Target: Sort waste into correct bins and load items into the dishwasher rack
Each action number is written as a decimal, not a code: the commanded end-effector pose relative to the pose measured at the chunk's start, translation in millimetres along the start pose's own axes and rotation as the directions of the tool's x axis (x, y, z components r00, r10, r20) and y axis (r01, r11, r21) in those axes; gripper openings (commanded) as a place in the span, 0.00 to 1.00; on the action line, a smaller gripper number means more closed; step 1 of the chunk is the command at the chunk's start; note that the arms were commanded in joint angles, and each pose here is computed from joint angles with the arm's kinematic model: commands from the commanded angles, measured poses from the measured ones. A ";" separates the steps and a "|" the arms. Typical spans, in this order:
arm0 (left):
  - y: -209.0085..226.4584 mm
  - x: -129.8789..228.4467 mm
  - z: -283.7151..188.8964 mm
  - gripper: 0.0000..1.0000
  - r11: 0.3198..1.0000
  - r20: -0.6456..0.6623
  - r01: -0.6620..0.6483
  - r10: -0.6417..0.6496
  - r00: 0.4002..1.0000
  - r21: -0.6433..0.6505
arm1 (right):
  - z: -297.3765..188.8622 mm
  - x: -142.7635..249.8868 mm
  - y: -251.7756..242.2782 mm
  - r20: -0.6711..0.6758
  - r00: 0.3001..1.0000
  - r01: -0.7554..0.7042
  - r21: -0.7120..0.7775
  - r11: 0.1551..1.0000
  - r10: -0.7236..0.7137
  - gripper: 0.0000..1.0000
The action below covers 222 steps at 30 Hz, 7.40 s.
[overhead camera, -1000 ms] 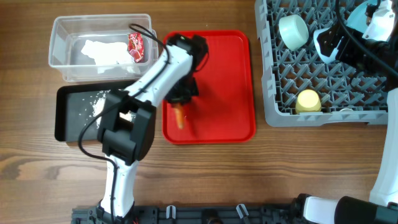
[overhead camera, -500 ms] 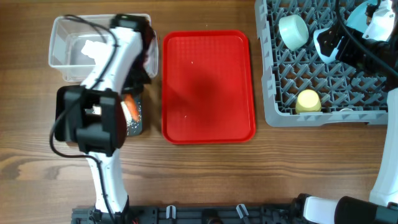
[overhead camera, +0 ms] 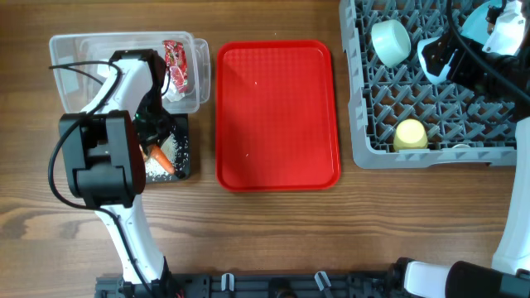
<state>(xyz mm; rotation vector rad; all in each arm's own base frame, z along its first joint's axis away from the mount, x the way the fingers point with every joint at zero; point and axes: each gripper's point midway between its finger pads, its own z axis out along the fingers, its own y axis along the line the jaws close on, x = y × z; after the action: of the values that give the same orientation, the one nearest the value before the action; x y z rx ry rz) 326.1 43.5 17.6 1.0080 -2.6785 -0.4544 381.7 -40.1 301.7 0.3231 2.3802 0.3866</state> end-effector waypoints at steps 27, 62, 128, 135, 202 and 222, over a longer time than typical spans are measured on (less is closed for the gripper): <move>-2.7 -32.5 -79.6 0.10 0.988 0.159 0.035 -0.060 0.985 0.153 | 4.1 0.2 -3.2 -0.008 1.000 -0.022 0.009 1.000 0.022 1.00; 31.8 -7.0 -47.5 0.17 0.654 0.004 0.749 -0.753 0.658 0.106 | 4.3 0.7 -5.3 -0.009 1.000 -0.019 0.021 1.000 0.020 1.00; -124.9 122.1 -229.9 1.00 0.498 0.786 -0.862 0.495 0.371 0.094 | -100.7 6.2 105.7 0.251 0.965 0.117 -0.179 0.977 -0.070 1.00; -124.9 122.1 -229.9 1.00 0.498 0.786 -0.862 0.495 0.371 0.094 | -98.5 4.0 60.9 0.263 0.957 0.106 0.081 0.991 -0.124 0.99; -120.1 120.3 -225.5 1.00 0.513 0.773 -0.855 0.511 0.376 0.076 | 11.2 197.1 -1.0 0.721 0.630 0.369 0.046 0.928 -0.287 1.00; -83.6 88.4 -283.3 1.00 0.455 0.949 -0.858 0.079 0.306 0.239 | 11.2 197.1 -1.0 0.721 0.630 0.369 0.046 0.928 -0.287 1.00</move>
<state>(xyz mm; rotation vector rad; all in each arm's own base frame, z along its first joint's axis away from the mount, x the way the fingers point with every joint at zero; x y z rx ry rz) 421.4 -148.7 250.9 -0.4010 -3.9586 0.3234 246.4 24.2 173.2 -0.0089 1.5836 0.1643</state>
